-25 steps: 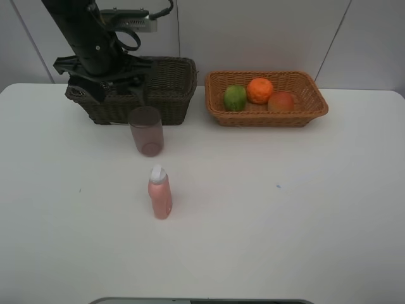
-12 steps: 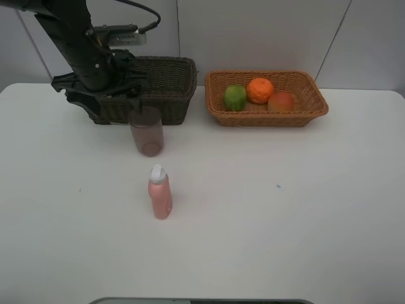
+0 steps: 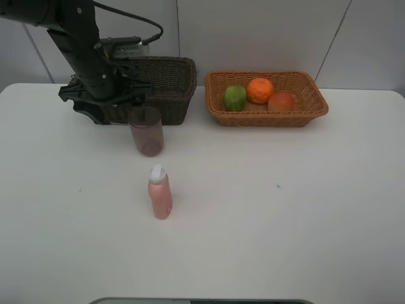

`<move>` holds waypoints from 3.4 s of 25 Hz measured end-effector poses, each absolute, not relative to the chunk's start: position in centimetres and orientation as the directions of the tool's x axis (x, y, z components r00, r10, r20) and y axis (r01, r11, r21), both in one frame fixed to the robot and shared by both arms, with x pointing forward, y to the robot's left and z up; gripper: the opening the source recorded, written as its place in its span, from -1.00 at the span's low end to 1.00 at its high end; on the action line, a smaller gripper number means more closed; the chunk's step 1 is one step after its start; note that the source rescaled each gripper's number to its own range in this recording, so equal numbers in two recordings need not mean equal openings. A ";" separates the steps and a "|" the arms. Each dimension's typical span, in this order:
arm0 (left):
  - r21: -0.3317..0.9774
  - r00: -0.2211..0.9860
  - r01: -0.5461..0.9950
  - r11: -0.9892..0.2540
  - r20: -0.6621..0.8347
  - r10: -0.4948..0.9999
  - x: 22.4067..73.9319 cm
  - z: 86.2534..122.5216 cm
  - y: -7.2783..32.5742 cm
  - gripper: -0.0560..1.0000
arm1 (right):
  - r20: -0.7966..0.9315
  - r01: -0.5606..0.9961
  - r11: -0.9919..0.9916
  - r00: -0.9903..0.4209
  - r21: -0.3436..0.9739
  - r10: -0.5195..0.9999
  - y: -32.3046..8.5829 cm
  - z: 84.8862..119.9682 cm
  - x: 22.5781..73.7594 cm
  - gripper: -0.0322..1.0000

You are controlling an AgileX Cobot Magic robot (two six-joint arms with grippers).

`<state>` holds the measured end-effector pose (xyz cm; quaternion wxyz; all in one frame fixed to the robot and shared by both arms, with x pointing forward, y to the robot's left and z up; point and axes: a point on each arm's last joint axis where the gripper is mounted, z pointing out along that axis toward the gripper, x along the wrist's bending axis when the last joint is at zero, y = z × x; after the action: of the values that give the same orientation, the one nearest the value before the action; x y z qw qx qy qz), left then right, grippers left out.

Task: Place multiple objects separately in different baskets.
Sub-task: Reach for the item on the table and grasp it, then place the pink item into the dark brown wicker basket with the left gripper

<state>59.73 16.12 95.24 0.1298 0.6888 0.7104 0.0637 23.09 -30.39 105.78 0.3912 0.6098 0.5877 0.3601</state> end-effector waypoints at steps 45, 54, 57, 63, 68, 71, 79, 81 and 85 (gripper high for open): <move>0.227 -0.028 0.973 0.046 -0.084 0.996 60.0 91.6 15.9 -0.89 | -0.021 0.435 -0.003 0.050 0.900 0.999 -30.4 105.8 23.1 1.00; 0.223 -0.031 0.973 0.049 -0.083 0.996 59.8 92.1 16.0 -0.89 | -0.021 0.435 -0.003 0.050 0.900 0.999 -30.4 105.8 23.1 1.00; 0.258 -0.028 0.965 0.053 -0.098 0.995 59.7 93.7 16.1 -0.89 | -0.021 0.435 -0.003 0.050 0.900 0.999 -30.4 105.8 23.1 1.00; 0.299 -0.021 0.953 0.055 -0.114 0.993 58.8 97.2 16.4 -0.89 | -0.021 0.435 -0.003 0.050 0.900 0.999 -30.4 105.8 23.1 1.00; 0.336 -0.006 0.941 0.048 -0.125 0.992 57.9 99.9 16.8 -0.89 | -0.021 0.435 -0.003 0.050 0.900 0.999 -30.4 105.8 23.1 1.00; 0.376 0.011 0.926 0.041 -0.136 0.991 57.5 101.4 17.0 -0.89 | -0.021 0.435 -0.003 0.050 0.900 0.999 -30.4 105.8 23.1 1.00; 0.559 0.161 0.823 -0.099 -0.063 0.985 59.7 105.1 16.6 -0.89 | -0.021 0.435 -0.003 0.050 0.900 0.999 -30.4 105.8 23.1 1.00; 0.598 0.204 0.789 -0.142 -0.036 0.978 60.5 105.7 16.3 -0.89 | -0.021 0.435 -0.003 0.050 0.900 0.999 -30.4 105.8 23.1 1.00; 0.635 0.261 0.744 -0.205 0.006 0.965 62.3 105.5 15.6 -0.89 | -0.021 0.435 -0.003 0.050 0.900 0.999 -30.4 105.8 23.1 1.00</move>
<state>62.33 15.61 105.47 0.2663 0.7480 0.5714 0.2074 23.09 -30.39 105.78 0.3912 0.6098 0.5877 0.3601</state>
